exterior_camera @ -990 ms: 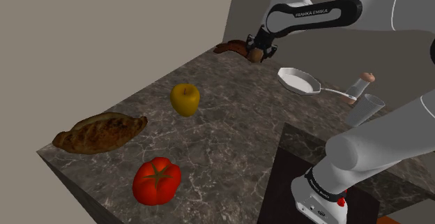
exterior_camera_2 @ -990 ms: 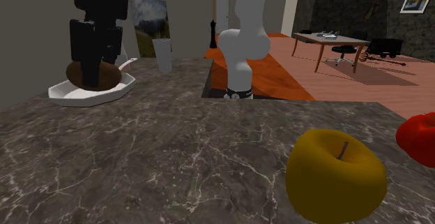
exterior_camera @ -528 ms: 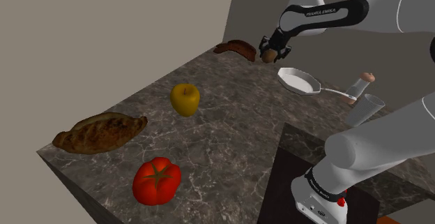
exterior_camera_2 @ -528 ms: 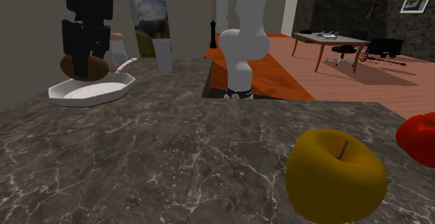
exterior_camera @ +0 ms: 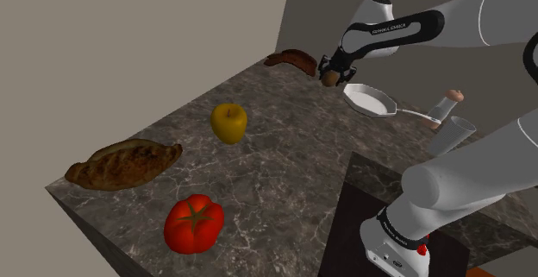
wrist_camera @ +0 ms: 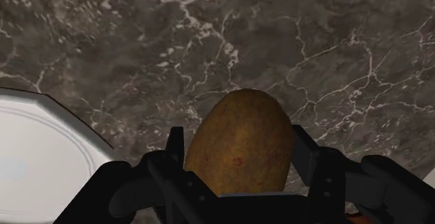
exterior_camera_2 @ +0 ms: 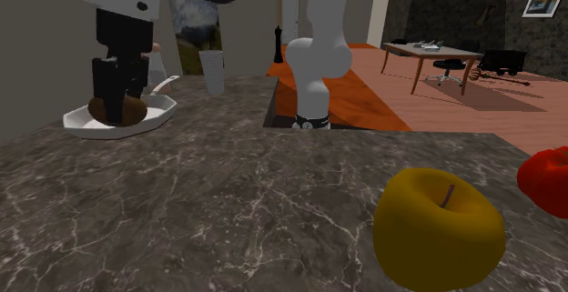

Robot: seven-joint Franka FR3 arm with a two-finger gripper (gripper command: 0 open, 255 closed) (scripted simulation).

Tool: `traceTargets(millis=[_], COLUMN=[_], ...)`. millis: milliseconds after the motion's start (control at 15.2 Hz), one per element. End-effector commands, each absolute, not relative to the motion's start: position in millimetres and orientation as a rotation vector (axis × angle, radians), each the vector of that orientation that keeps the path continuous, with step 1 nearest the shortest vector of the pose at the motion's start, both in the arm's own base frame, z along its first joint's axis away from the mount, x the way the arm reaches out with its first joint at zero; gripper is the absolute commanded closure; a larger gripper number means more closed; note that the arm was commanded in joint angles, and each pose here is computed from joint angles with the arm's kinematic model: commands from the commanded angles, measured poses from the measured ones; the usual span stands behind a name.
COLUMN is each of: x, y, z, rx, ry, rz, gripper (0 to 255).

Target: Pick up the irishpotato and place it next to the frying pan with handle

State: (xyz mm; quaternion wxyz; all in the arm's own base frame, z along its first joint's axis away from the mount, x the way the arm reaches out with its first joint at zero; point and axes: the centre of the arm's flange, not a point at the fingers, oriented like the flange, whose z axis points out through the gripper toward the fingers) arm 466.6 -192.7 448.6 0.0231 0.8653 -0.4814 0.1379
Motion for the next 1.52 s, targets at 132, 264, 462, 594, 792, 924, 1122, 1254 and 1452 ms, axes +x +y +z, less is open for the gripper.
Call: traceTargets(millis=[132,264,462,594,792,924,1122,1254,1452], x=[467.5,467.5,467.5,467.5,467.5,467.5,467.5,467.5,467.5], y=[-192.4,-192.4,-192.4,-192.4,-192.4,-192.4,-192.4,-192.4,-192.4], z=[427.4,416.8,401.0,390.4,374.6,367.9,367.9,367.9,367.9], rx=[2.679,2.679,2.679,2.679,2.679,2.679,2.679,2.679,2.679], ry=[-1.49,-1.49,-1.49,-1.49,-1.49,-1.49,-1.49,-1.49,-1.49], rz=[0.428,0.428,0.428,0.428,0.428,0.428,0.428,0.428,0.428], gripper=[255,255,255,255,255,255,255,255,0])
